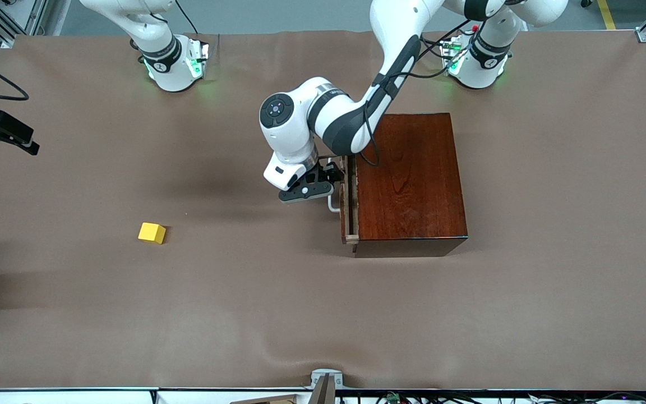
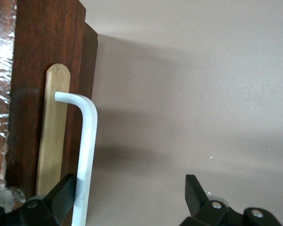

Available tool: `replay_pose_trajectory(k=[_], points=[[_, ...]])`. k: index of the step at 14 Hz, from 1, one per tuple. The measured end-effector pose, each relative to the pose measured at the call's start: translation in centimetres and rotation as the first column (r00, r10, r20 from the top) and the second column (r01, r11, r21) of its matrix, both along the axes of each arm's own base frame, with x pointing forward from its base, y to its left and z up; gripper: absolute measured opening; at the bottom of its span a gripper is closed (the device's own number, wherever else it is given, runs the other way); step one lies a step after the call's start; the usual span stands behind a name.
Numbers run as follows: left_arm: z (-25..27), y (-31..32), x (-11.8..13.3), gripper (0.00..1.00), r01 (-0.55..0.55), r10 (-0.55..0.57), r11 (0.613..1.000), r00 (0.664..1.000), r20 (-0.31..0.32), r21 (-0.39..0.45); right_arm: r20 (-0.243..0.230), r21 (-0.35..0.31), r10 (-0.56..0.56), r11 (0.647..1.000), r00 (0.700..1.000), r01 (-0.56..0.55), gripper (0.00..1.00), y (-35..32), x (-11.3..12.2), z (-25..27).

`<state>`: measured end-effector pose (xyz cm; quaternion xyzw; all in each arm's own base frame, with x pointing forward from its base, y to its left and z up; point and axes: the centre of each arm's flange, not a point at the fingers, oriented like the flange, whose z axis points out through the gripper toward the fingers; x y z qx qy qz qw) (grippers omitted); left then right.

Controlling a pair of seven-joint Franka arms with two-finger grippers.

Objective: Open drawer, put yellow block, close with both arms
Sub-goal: 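Pull the drawer out of the wooden box with the left gripper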

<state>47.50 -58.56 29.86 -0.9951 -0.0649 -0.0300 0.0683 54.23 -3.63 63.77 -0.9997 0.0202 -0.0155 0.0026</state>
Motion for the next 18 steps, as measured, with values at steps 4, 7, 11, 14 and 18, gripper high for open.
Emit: replay_pose_trajectory(k=[4, 7, 11, 14, 18], points=[[0.2, 0.1, 0.4, 1.00, -0.026, 0.025, 0.999, 1.000, -0.018, -0.037, 0.000, 0.000, 0.000, 1.000, 1.000, 0.000, 1.00, 0.0, 0.0, 0.0], [0.2, 0.3, 0.7, 1.00, -0.044, 0.042, 0.997, 0.999, -0.032, -0.058, 0.000, 0.000, 0.000, 1.000, 1.000, 0.000, 1.00, 0.0, 0.0, 0.0], [0.4, -0.2, 0.6, 1.00, -0.045, 0.043, 0.995, 0.999, -0.028, -0.092, 0.000, 0.000, 0.000, 1.000, 1.000, 0.000, 1.00, 0.0, 0.0, 0.0], [0.4, -0.4, 0.5, 1.00, -0.041, 0.039, 0.994, 0.999, -0.025, -0.101, 0.000, 0.000, 0.000, 1.000, 1.000, 0.000, 1.00, 0.0, 0.0, 0.0], [0.5, -1.1, 0.2, 1.00, -0.030, 0.029, 0.991, 1.000, -0.011, -0.131, 0.000, 0.000, 0.000, 1.000, 1.000, 0.000, 1.00, 0.0, 0.0, 0.0]])
